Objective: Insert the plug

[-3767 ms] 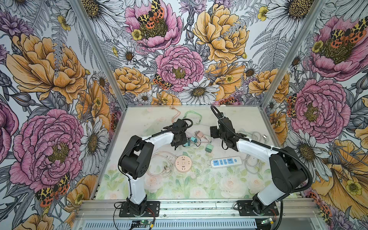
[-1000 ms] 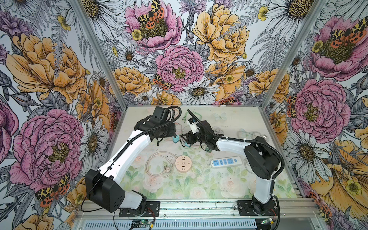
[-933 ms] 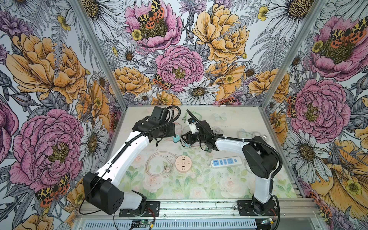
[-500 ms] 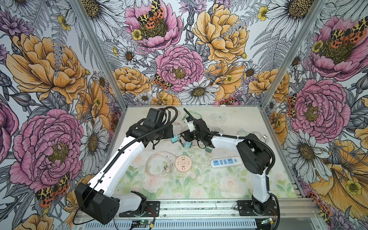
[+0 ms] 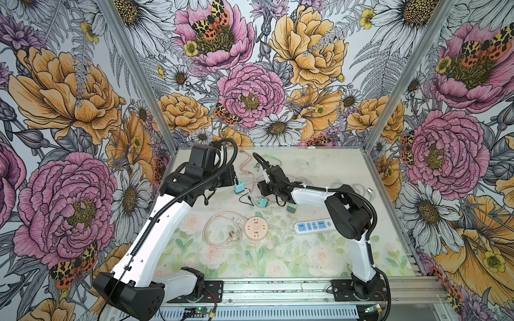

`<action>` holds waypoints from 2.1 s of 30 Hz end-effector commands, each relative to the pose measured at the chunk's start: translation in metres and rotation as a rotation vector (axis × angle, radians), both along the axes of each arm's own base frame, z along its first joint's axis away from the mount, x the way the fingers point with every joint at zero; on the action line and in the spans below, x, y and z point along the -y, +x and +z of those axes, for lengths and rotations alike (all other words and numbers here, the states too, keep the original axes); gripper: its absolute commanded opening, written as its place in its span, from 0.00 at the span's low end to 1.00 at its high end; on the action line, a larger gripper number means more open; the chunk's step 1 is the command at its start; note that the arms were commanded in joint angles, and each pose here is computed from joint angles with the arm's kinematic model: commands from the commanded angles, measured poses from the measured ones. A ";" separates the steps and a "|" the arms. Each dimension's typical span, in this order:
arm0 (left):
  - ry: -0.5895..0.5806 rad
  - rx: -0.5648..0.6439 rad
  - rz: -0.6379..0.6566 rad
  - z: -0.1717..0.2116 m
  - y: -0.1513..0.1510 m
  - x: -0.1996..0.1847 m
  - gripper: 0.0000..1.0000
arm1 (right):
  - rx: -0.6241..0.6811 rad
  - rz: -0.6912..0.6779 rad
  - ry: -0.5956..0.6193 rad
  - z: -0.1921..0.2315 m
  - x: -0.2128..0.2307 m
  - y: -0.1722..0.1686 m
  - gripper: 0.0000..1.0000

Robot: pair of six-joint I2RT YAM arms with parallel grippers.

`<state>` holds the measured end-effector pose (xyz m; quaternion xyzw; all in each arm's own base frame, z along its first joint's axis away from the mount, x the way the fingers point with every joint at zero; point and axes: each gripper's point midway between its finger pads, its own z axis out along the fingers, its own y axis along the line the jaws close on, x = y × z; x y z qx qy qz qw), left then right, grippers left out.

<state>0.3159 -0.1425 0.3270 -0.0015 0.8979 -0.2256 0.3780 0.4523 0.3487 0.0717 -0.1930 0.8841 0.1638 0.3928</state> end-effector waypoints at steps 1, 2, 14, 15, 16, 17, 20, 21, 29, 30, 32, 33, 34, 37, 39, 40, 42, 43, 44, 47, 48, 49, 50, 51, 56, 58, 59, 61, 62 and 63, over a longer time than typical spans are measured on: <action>-0.032 0.072 -0.005 0.031 0.000 -0.005 0.00 | 0.035 -0.067 -0.058 -0.001 0.015 0.015 0.53; -0.023 0.075 0.012 0.034 0.001 -0.009 0.00 | 0.035 -0.082 -0.064 -0.002 0.020 0.017 0.53; 0.067 0.024 0.288 0.016 0.025 -0.073 0.00 | 0.023 -0.270 -0.020 0.019 0.095 0.039 0.53; 0.078 0.014 0.321 0.011 0.026 -0.081 0.00 | 0.024 -0.267 -0.019 0.021 0.097 0.037 0.53; 0.089 0.005 0.348 0.006 0.027 -0.089 0.00 | 0.025 -0.263 -0.016 0.023 0.097 0.036 0.53; 0.098 0.000 0.374 0.003 0.027 -0.095 0.00 | 0.025 -0.257 -0.011 0.026 0.097 0.033 0.53; 0.131 -0.023 0.415 -0.009 0.028 -0.108 0.00 | 0.017 -0.235 0.007 0.030 0.096 0.026 0.53; 0.142 -0.036 0.421 -0.015 0.029 -0.110 0.00 | 0.012 -0.230 0.016 0.031 0.096 0.023 0.53; 0.136 -0.128 0.392 -0.072 0.050 -0.100 0.00 | -0.001 -0.208 0.050 0.040 0.096 0.008 0.53; 0.124 -0.141 0.386 -0.080 0.052 -0.097 0.00 | -0.004 -0.204 0.052 0.041 0.097 0.006 0.53; 0.110 -0.170 0.377 -0.096 0.054 -0.092 0.00 | -0.008 -0.195 0.060 0.043 0.096 0.001 0.53; 0.105 -0.184 0.372 -0.105 0.054 -0.088 0.00 | -0.009 -0.191 0.064 0.044 0.097 -0.001 0.53; 0.100 -0.199 0.361 -0.113 0.054 -0.084 0.00 | -0.013 -0.189 0.066 0.044 0.097 -0.003 0.53; 0.096 -0.235 0.330 -0.134 0.055 -0.070 0.00 | -0.017 -0.188 0.069 0.044 0.099 -0.007 0.53; 0.098 -0.252 0.306 -0.144 0.056 -0.060 0.00 | -0.022 -0.186 0.068 0.043 0.100 -0.011 0.53; 0.101 -0.257 0.295 -0.147 0.057 -0.056 0.00 | -0.024 -0.186 0.069 0.042 0.100 -0.011 0.53; 0.090 -0.265 0.273 -0.152 0.058 -0.047 0.00 | -0.035 -0.179 0.075 0.040 0.100 -0.014 0.53; 0.081 -0.267 0.265 -0.154 0.058 -0.044 0.00 | -0.039 -0.176 0.080 0.040 0.099 -0.015 0.53; 0.070 -0.271 0.256 -0.156 0.058 -0.042 0.00 | -0.046 -0.173 0.085 0.039 0.098 -0.016 0.53; 0.044 -0.282 0.251 -0.163 0.058 -0.043 0.00 | -0.064 -0.170 0.096 0.036 0.096 -0.020 0.53; 0.044 -0.287 0.261 -0.166 0.059 -0.047 0.00 | -0.068 -0.169 0.102 0.036 0.095 -0.020 0.54; 0.043 -0.290 0.274 -0.168 0.060 -0.052 0.00 | -0.072 -0.166 0.102 0.035 0.095 -0.020 0.53; 0.042 -0.296 0.288 -0.171 0.061 -0.057 0.00 | -0.076 -0.163 0.104 0.034 0.094 -0.021 0.53; 0.044 -0.302 0.305 -0.174 0.062 -0.064 0.00 | -0.080 -0.164 0.106 0.033 0.093 -0.021 0.53; 0.085 -0.332 0.376 -0.190 0.073 -0.091 0.00 | -0.089 -0.160 0.114 0.031 0.091 -0.023 0.53; 0.103 -0.345 0.392 -0.197 0.079 -0.097 0.00 | -0.093 -0.162 0.115 0.030 0.090 -0.023 0.53; 0.111 -0.352 0.394 -0.201 0.083 -0.100 0.00 | -0.095 -0.160 0.115 0.030 0.089 -0.023 0.53; 0.125 -0.361 0.390 -0.207 0.091 -0.101 0.00 | -0.099 -0.158 0.119 0.029 0.088 -0.023 0.54; 0.131 -0.366 0.384 -0.211 0.095 -0.100 0.00 | -0.100 -0.162 0.120 0.029 0.089 -0.023 0.54; 0.136 -0.369 0.379 -0.214 0.100 -0.100 0.00 | -0.099 -0.162 0.121 0.029 0.089 -0.023 0.54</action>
